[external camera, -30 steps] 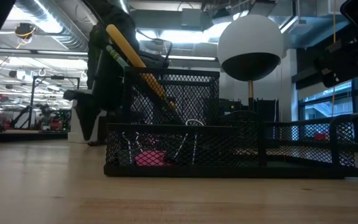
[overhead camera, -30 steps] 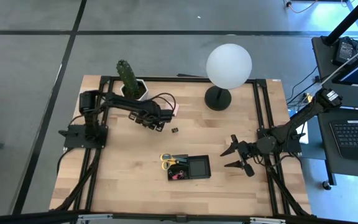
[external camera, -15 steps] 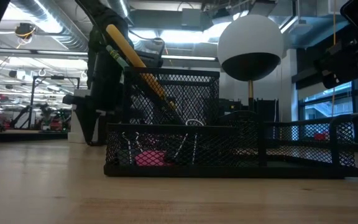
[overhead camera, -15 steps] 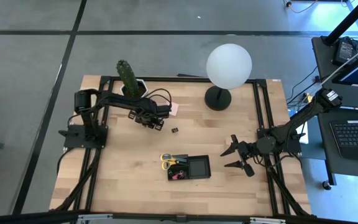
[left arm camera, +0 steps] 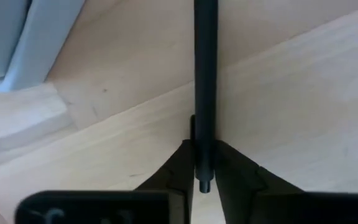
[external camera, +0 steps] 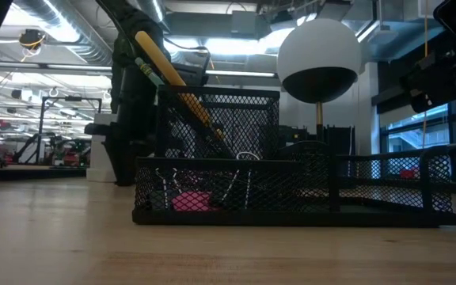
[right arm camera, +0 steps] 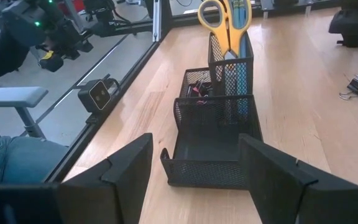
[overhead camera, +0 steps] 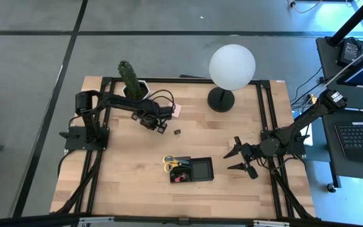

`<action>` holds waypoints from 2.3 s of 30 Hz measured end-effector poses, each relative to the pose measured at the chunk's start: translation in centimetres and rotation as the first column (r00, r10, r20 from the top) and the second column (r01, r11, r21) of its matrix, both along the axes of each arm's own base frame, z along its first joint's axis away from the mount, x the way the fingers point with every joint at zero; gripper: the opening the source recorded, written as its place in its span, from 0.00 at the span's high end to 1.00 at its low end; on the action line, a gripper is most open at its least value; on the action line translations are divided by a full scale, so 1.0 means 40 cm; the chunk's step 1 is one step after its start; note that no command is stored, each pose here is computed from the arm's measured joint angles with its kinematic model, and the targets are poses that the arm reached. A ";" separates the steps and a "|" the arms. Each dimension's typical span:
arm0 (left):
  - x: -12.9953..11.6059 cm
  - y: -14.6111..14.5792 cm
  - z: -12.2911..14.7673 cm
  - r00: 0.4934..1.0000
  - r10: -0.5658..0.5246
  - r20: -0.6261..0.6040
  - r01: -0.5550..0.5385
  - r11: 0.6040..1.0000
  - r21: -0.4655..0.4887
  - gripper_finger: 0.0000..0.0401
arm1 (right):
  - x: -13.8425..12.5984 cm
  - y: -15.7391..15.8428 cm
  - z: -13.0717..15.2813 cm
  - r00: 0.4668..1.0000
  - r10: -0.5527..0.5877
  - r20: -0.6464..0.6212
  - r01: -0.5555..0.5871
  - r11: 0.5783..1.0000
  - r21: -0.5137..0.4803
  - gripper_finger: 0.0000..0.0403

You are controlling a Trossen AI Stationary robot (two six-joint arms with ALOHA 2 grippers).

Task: Pick and place office supplies into organizer
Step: Put the black pen into the mesh desk organizer

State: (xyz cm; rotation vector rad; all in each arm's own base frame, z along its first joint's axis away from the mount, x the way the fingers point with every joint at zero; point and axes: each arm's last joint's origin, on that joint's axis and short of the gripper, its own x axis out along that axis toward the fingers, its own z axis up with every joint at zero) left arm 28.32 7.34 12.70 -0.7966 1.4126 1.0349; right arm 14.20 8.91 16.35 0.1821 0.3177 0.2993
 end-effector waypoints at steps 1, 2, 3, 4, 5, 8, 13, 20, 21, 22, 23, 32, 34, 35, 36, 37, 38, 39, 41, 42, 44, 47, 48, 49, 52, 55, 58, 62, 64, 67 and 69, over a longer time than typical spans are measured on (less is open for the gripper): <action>0.001 -0.002 0.000 1.000 -0.020 -0.004 0.020 1.000 0.008 0.90 | 0.000 0.000 0.000 1.000 0.000 0.000 0.000 1.000 0.000 0.41; 0.001 -0.004 0.000 0.999 -0.041 -0.009 0.041 0.999 0.017 0.91 | 0.000 0.000 0.000 1.000 0.000 0.000 0.000 1.000 0.000 0.41; 0.002 -0.007 0.000 0.998 -0.065 -0.014 0.066 0.998 0.024 0.91 | 0.000 0.000 0.000 1.000 0.000 0.000 0.000 1.000 0.000 0.41; 0.002 -0.010 0.000 0.996 -0.088 -0.019 0.088 0.996 0.029 0.91 | 0.000 0.000 0.000 1.000 0.000 0.000 0.000 1.000 0.000 0.41; 0.003 -0.013 0.000 0.993 -0.113 -0.024 0.114 0.993 0.034 0.91 | 0.000 0.000 0.000 1.000 0.000 0.000 0.000 1.000 0.000 0.41; 0.005 -0.028 0.003 0.983 -0.179 -0.045 0.182 0.981 0.066 0.91 | 0.000 0.000 0.000 1.000 0.001 0.001 -0.001 1.000 -0.004 0.41; 0.003 -0.064 0.025 0.960 -0.272 -0.058 0.278 0.952 0.128 0.92 | 0.000 0.000 0.000 1.000 0.001 0.002 -0.001 1.000 -0.004 0.41; -0.005 -0.123 0.076 0.925 -0.377 -0.057 0.380 0.904 0.197 0.92 | 0.000 0.000 0.000 1.000 0.001 0.001 -0.001 1.000 -0.004 0.41; -0.006 -0.133 0.086 0.917 -0.396 -0.055 0.398 0.892 0.214 0.92 | 0.000 0.000 0.000 1.000 0.001 0.001 -0.001 1.000 -0.004 0.41; -0.006 -0.144 0.094 0.905 -0.423 -0.050 0.422 0.877 0.231 0.92 | 0.000 0.000 0.000 1.000 0.001 0.001 -0.001 1.000 -0.005 0.41; -0.007 -0.154 0.102 0.891 -0.452 -0.051 0.450 0.859 0.245 0.92 | 0.000 0.000 0.000 1.000 0.001 0.001 -0.001 1.000 -0.005 0.41; -0.036 -0.256 0.193 0.786 -0.614 -0.077 0.567 0.665 0.486 0.92 | 0.000 0.000 0.000 1.000 0.001 0.003 -0.001 1.000 -0.011 0.41; -0.043 -0.279 0.212 0.751 -0.655 -0.084 0.590 0.608 0.531 0.92 | 0.000 0.000 0.000 1.000 0.008 0.011 -0.008 0.999 -0.034 0.41; -0.045 -0.291 0.219 0.729 -0.678 -0.093 0.606 0.576 0.549 0.92 | 0.000 0.000 0.000 1.000 0.013 0.017 -0.012 0.999 -0.051 0.41; -0.048 -0.303 0.223 0.702 -0.703 -0.113 0.629 0.537 0.562 0.92 | 0.000 0.000 0.000 1.000 0.016 0.019 -0.015 0.998 -0.059 0.41; -0.048 -0.314 0.227 0.670 -0.730 -0.139 0.654 0.491 0.575 0.92 | 0.000 0.000 0.000 0.999 0.021 0.024 -0.019 0.997 -0.074 0.41; -0.048 -0.326 0.230 0.634 -0.755 -0.167 0.679 0.440 0.588 0.92 | 0.000 0.000 0.000 0.999 0.023 0.026 -0.021 0.996 -0.081 0.41; -0.048 -0.339 0.232 0.592 -0.780 -0.204 0.708 0.382 0.594 0.92 | 0.000 0.000 0.000 0.999 0.027 0.031 -0.024 0.995 -0.093 0.41; -0.044 -0.360 0.236 0.501 -0.818 -0.283 0.759 0.257 0.599 0.92 | 0.000 0.000 0.000 0.999 0.032 0.036 -0.028 0.994 -0.109 0.41; -0.041 -0.371 0.237 0.460 -0.828 -0.319 0.774 0.198 0.601 0.92 | 0.000 0.000 0.000 0.999 0.036 0.040 -0.031 0.992 -0.121 0.41; -0.037 -0.391 0.243 0.380 -0.829 -0.410 0.797 0.069 0.600 0.92 | 0.000 0.000 0.000 0.998 0.040 0.045 -0.034 0.991 -0.132 0.41; -0.028 -0.419 0.257 0.298 -0.794 -0.530 0.797 -0.099 0.596 0.92 | 0.000 0.000 0.001 0.998 0.046 0.052 -0.038 0.988 -0.149 0.41; -0.026 -0.430 0.263 0.274 -0.773 -0.572 0.794 -0.154 0.588 0.92 | 0.000 0.000 0.001 0.998 0.045 0.053 -0.037 0.988 -0.148 0.41; -0.024 -0.441 0.268 0.247 -0.749 -0.614 0.792 -0.209 0.573 0.92 | 0.001 -0.001 0.001 0.998 0.039 0.054 -0.031 0.988 -0.149 0.41; -0.020 -0.471 0.278 0.095 -0.657 -0.748 0.806 -0.390 0.445 0.92 | 0.001 -0.001 0.001 0.998 0.028 0.056 -0.019 0.988 -0.153 0.41; -0.012 -0.496 0.280 -0.040 -0.551 -0.834 0.797 -0.521 0.306 0.92 | 0.001 -0.001 0.001 0.997 0.035 0.062 -0.024 0.985 -0.174 0.41; 0.005 -0.512 0.279 -0.055 -0.451 -0.891 0.794 -0.561 0.235 0.92 | 0.001 -0.002 0.001 0.997 0.031 0.064 -0.020 0.984 -0.175 0.41; 0.027 -0.525 0.257 -0.131 -0.301 -0.945 0.809 -0.583 0.074 0.92 | 0.002 -0.003 0.002 0.998 0.013 0.067 0.000 0.984 -0.179 0.41; 0.034 -0.533 0.238 -0.180 -0.215 -0.960 0.820 -0.572 -0.025 0.92 | 0.002 -0.003 0.002 0.998 0.011 0.068 0.001 0.984 -0.179 0.41; 0.041 -0.543 0.211 -0.212 -0.120 -0.970 0.842 -0.527 -0.119 0.92 | 0.002 -0.003 0.002 0.998 0.008 0.067 0.003 0.986 -0.169 0.41; 0.043 -0.552 0.194 -0.229 -0.103 -0.968 0.838 -0.526 -0.142 0.92 | 0.002 -0.003 0.002 0.998 0.002 0.063 0.007 0.988 -0.153 0.41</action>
